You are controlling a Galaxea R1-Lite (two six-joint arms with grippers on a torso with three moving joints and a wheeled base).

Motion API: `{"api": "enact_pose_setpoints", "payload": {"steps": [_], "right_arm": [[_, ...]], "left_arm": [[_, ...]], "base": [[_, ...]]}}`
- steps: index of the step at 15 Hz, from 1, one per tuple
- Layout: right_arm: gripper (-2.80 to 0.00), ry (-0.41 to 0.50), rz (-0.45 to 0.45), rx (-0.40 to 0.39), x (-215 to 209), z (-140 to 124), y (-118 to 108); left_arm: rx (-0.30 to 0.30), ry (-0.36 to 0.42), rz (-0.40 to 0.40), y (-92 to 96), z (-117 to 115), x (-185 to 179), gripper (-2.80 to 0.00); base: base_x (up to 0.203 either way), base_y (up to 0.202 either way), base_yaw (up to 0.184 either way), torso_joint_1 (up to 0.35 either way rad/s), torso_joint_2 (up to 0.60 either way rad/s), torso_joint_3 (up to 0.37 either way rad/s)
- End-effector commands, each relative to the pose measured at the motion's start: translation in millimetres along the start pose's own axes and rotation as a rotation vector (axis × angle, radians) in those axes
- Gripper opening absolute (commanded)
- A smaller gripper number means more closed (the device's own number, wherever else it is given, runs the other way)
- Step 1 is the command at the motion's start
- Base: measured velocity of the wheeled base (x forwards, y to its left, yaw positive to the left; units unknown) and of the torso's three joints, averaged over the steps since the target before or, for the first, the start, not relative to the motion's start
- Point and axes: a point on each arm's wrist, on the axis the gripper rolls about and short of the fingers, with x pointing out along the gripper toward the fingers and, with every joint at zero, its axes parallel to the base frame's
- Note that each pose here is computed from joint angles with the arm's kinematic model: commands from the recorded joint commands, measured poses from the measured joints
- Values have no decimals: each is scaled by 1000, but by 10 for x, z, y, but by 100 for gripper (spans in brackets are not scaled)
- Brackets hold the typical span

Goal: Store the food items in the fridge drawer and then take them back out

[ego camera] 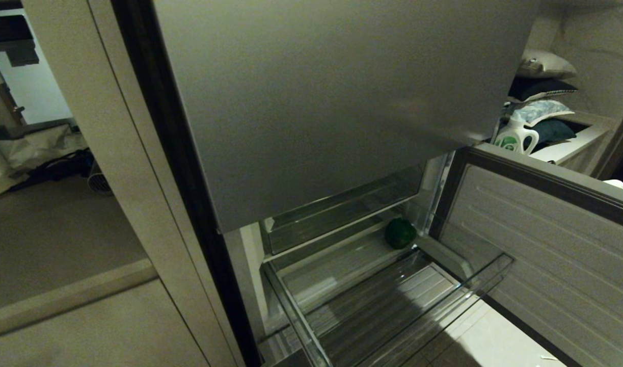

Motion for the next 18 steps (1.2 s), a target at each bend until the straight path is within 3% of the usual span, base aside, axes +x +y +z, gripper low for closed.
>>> {"api": "enact_pose_setpoints", "payload": {"steps": [1, 6, 8, 10, 14, 18], "right_arm": [[-280, -140, 204, 20, -578, 617, 767], [-280, -66, 656, 217, -1432, 592, 1758], [-280, 19, 863, 298, -1814, 483, 2029], [-280, 149, 1004, 339, -2168, 233, 2204], [-280, 471, 1118, 262, -2813, -604, 2332], [-280, 655, 1094, 148, -2881, -1169, 2681]], "left_arm": [[0, 1, 0, 0, 0, 1, -280], [-1, 1, 1, 0, 0, 1, -280], [-1, 1, 0, 0, 0, 1, -280], [0, 1, 1, 0, 0, 1, -280], [0, 1, -1, 0, 0, 1, -280], [0, 1, 1, 0, 0, 1, -280]], "base": [[0, 0, 0, 0, 0, 0], [0, 0, 0, 0, 0, 0], [0, 0, 0, 0, 0, 0], [0, 0, 0, 0, 0, 0], [0, 0, 0, 0, 0, 0], [0, 0, 0, 0, 0, 0]]}}
